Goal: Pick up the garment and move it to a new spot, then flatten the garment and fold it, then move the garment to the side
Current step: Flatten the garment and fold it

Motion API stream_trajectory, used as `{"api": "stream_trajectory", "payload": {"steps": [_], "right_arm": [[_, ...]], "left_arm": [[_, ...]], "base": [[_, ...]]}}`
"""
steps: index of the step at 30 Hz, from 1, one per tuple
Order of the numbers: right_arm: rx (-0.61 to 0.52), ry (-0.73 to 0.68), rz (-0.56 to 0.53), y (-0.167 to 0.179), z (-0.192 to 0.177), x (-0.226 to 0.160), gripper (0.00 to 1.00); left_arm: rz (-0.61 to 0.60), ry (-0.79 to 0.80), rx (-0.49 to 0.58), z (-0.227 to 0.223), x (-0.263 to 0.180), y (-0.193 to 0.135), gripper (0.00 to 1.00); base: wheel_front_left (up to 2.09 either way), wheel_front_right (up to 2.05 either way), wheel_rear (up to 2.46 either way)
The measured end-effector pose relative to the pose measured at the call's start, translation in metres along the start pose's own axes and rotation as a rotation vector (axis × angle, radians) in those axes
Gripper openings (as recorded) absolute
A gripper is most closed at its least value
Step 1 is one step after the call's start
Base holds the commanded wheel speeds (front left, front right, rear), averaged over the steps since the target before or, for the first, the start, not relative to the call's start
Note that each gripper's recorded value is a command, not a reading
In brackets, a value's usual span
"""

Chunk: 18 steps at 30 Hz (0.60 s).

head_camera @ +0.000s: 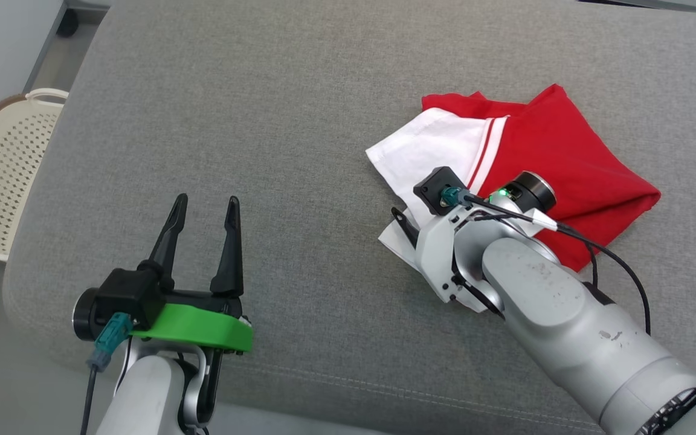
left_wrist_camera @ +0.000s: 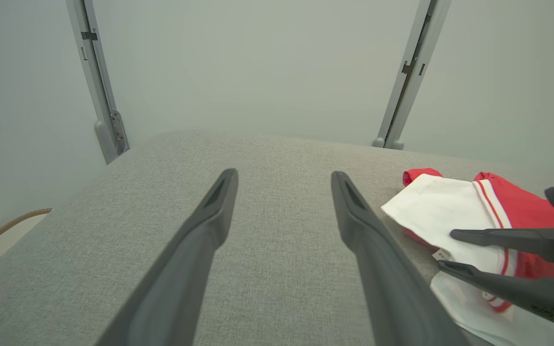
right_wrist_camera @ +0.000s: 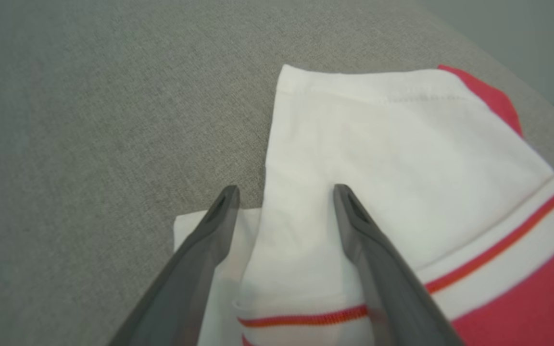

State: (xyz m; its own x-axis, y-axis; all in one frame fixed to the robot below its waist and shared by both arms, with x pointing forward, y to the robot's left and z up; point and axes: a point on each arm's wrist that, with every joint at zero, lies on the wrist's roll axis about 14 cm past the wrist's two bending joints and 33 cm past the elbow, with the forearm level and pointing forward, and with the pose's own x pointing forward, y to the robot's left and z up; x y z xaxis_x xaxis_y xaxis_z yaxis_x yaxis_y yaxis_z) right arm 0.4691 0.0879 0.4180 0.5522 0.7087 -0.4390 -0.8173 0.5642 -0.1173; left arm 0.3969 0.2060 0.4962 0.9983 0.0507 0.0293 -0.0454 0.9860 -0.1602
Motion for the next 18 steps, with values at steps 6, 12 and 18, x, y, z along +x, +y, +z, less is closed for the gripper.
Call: {"api": "stream_trajectory", "payload": {"steps": [6, 12, 18], "right_arm": [[-0.022, 0.054, 0.022, 0.000, -0.006, 0.017, 0.32], [0.050, -0.026, -0.003, -0.010, 0.006, 0.020, 0.00], [0.124, -0.124, -0.053, -0.026, 0.018, 0.012, 0.00]], "left_arm": [[0.020, 0.012, -0.001, -0.005, 0.001, 0.007, 1.00], [0.025, 0.012, 0.000, -0.007, 0.003, 0.008, 1.00], [0.005, 0.009, 0.004, -0.008, 0.010, 0.003, 1.00]], "base": [[0.00, 0.00, 0.00], [0.00, 0.00, 0.00], [0.00, 0.00, 0.00]]}}
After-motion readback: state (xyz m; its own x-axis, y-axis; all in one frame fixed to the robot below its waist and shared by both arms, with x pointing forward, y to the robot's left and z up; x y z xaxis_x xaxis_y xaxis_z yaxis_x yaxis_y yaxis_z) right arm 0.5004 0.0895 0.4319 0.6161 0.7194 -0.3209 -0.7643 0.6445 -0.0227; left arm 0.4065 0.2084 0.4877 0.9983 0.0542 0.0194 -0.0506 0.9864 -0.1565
